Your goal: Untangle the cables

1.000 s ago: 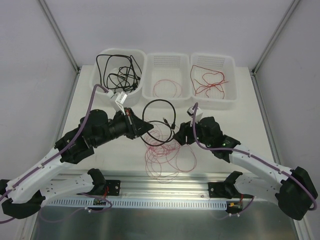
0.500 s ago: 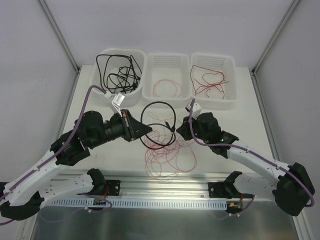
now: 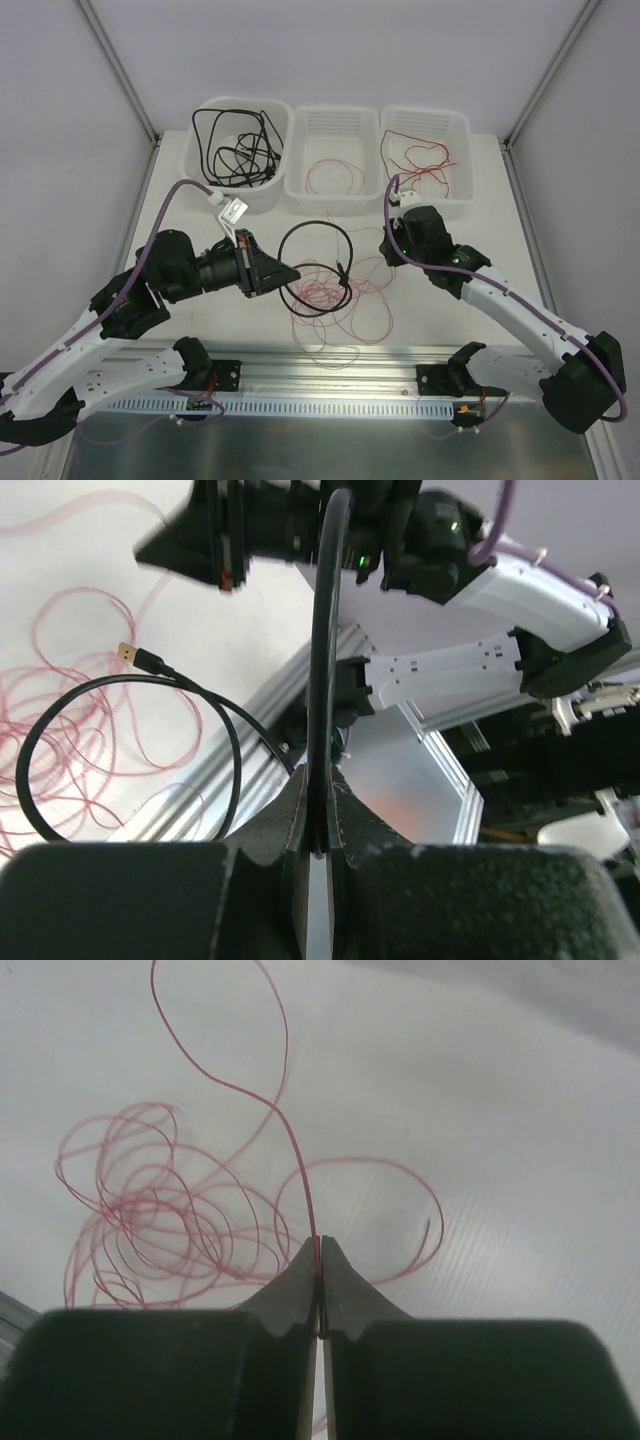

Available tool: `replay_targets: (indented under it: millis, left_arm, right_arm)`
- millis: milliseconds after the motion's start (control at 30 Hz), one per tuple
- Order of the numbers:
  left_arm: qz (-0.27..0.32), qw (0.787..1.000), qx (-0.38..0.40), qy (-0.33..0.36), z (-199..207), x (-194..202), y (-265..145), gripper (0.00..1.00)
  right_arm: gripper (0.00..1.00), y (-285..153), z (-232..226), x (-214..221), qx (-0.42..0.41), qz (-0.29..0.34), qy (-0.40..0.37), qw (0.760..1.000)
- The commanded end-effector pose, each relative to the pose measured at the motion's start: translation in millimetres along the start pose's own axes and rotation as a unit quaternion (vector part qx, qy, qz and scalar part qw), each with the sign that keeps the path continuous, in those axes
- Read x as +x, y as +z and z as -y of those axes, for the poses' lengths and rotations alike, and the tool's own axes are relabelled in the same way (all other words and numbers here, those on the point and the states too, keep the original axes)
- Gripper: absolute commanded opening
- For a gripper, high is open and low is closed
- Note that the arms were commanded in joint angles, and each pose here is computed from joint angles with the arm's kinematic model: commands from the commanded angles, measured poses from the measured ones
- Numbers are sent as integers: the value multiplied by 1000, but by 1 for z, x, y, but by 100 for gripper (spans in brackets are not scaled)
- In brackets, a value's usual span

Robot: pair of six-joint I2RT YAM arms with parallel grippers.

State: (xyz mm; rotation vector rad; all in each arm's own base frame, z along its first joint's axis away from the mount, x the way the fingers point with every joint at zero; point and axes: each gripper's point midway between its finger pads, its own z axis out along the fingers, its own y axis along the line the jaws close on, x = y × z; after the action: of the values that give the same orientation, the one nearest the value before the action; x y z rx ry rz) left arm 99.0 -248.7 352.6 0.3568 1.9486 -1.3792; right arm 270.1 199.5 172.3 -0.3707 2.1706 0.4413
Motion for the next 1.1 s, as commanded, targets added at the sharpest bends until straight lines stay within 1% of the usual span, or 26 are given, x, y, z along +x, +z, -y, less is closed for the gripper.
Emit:
replay_targets:
  millis: [0, 33, 67, 100, 133, 167, 267, 300, 333, 367, 400, 433, 467, 500, 533, 567, 633, 667, 733, 800, 867, 900, 933, 1000, 1033, 1067]
  left_arm:
    - [75, 996, 0, 43, 10, -31, -22, 0]
    - [89, 995, -12, 52, 7, -37, -25, 0]
    - [117, 991, -31, 55, 4, -50, -27, 0]
    - [131, 989, -47, 59, 0, -57, -28, 0]
    - [139, 986, -61, 69, -3, -64, -26, 0]
    - [151, 983, -81, 72, -8, -71, -24, 0]
    - [132, 981, -105, 97, -13, -79, -1, 0]
    - [128, 980, -115, 100, -17, -82, 6, 0]
    - [115, 978, -133, 112, -25, -86, 22, 0]
    - [111, 976, -144, 117, -30, -90, 30, 0]
    - [104, 977, -143, 120, -31, -94, 36, 0]
    - [110, 973, -162, 120, -42, -111, 43, 0]
    - [116, 972, -167, 117, -46, -122, 44, 0]
    - [120, 972, -167, 113, -50, -132, 45, 0]
    - [145, 964, -195, 112, -65, -159, 41, 0]
    - [154, 961, -197, 116, -67, -172, 39, 0]
    - [176, 952, -211, 137, -71, -206, 39, 0]
    - [193, 945, -227, 138, -80, -225, 31, 0]
    - [208, 940, -229, 144, -85, -254, 31, 0]
    - [228, 928, -257, 144, -105, -280, 22, 0]
    - [228, 925, -272, 136, -129, -299, 27, 0]
    - [237, 918, -292, 128, -149, -311, 17, 0]
    - [234, 918, -301, 113, -169, -319, 23, 0]
    - [235, 913, -317, 99, -201, -331, 16, 0]
    - [228, 914, -326, 86, -225, -335, 21, 0]
    - [225, 913, -333, 78, -240, -337, 21, 0]
  right_arm:
    - [6, -9, 15, 56, 30, -83, 28, 996]
    - [10, -14, 16, 71, 28, -94, 33, 995]
    - [12, -19, 16, 81, 23, -107, 39, 993]
    - [14, -23, 16, 89, 21, -114, 47, 992]
    - [20, -31, 17, 96, 18, -114, 50, 992]
    - [23, -36, 17, 100, 17, -116, 51, 992]
    - [41, -55, 19, 101, 17, -106, 54, 993]
    - [54, -60, 20, 100, 16, -104, 53, 993]
    - [61, -65, 20, 102, 16, -106, 52, 993]
    - [67, -72, 19, 95, 10, -86, 53, 995]
    - [79, -76, 19, 94, 9, -81, 53, 995]
    - [83, -81, 20, 94, 10, -77, 53, 996]
    - [88, -88, 22, 89, 10, -61, 53, 997]
    - [95, -93, 22, 84, 9, -50, 52, 997]
    - [97, -97, 23, 82, 10, -44, 52, 998]
    - [99, -101, 24, 83, 13, -43, 50, 998]
    - [100, -110, 24, 76, 8, -25, 51, 998]
    - [100, -113, 23, 75, 6, -20, 51, 998]
    - [99, -118, 22, 71, -1, -6, 52, 999]
    - [100, -120, 20, 69, -7, 0, 53, 999]
    - [100, -121, 18, 69, -14, 3, 53, 999]
    - [100, -121, 17, 70, -17, 2, 52, 999]
    - [100, -120, 17, 71, -18, -1, 51, 999]
    - [100, -118, 16, 74, -21, -8, 45, 999]
    - [100, -118, 16, 74, -22, -8, 42, 999]
    - [100, -115, 17, 77, -20, -12, 41, 999]
